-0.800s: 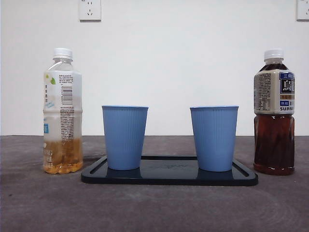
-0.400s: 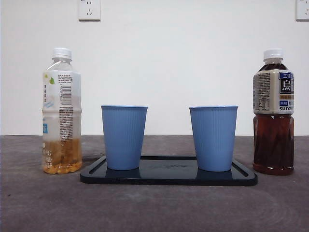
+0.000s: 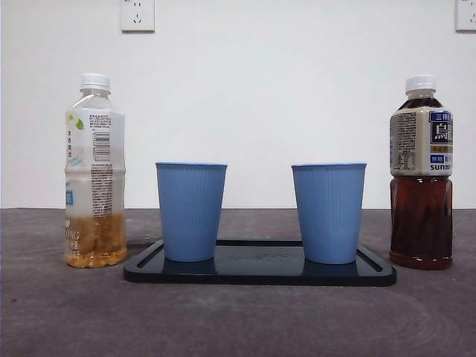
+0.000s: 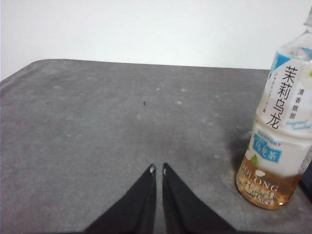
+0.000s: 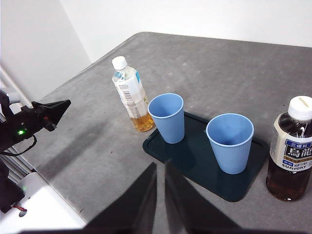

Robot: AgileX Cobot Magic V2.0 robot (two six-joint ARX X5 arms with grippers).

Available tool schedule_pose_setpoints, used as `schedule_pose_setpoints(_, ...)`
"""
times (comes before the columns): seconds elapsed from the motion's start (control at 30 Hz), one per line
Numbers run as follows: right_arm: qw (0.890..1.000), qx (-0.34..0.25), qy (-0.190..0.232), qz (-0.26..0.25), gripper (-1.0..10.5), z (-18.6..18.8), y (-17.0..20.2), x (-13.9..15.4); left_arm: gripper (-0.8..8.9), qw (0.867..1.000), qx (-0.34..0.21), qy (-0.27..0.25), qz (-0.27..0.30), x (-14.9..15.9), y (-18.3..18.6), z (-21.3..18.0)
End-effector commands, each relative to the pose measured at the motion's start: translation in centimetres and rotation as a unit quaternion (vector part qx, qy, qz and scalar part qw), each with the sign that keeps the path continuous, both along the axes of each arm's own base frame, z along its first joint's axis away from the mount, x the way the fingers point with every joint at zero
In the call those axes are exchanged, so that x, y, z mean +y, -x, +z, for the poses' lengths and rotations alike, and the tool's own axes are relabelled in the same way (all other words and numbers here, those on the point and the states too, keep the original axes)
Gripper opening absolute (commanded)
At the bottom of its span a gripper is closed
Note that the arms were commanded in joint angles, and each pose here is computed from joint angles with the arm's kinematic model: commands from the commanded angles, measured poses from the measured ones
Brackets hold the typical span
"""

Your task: Pour the drink into the cup

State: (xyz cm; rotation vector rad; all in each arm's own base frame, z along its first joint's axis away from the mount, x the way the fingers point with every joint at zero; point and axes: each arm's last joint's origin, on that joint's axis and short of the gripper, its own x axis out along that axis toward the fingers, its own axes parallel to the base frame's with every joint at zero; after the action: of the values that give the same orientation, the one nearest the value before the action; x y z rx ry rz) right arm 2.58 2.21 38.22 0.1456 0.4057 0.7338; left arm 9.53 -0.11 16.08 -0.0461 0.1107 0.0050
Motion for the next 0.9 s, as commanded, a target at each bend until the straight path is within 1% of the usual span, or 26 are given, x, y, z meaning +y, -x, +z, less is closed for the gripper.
schedule_pose_setpoints(0.03,1.000,-0.016,-0.002,0.005,0.2,0.5,0.2,-0.1,0.20,1.000,0.008,0.008,0.001,0.0,-0.1,-0.7)
schedule_pose_setpoints(0.67,1.000,-0.018,0.000,0.003,0.2,0.5,0.2,-0.1,0.20,1.000,0.008,0.008,0.001,0.0,-0.1,-0.7)
schedule_pose_setpoints(0.77,0.999,-0.027,0.015,-0.038,0.2,0.4,-0.1,-0.2,0.20,1.000,0.008,0.008,0.001,0.0,-0.1,-0.7)
schedule_pose_setpoints(0.8,0.997,-0.042,0.027,-0.066,0.2,0.2,-0.6,-0.3,0.20,1.000,0.008,0.008,0.002,0.0,-0.1,-0.7)
schedule_pose_setpoints(0.83,0.994,-0.053,0.036,-0.087,0.2,-0.1,-1.0,-0.3,0.20,1.000,0.008,0.008,0.001,0.0,-0.1,-0.7)
schedule_pose_setpoints(0.87,0.988,-0.071,0.050,-0.125,0.2,-0.8,-1.6,-0.4,0.20,1.000,0.008,0.008,0.001,0.0,-0.1,-0.7)
schedule_pose_setpoints(0.9,0.984,-0.080,0.055,-0.150,0.2,-1.5,-2.1,-0.5,0.20,1.000,0.008,0.008,0.001,0.0,-0.1,-0.7)
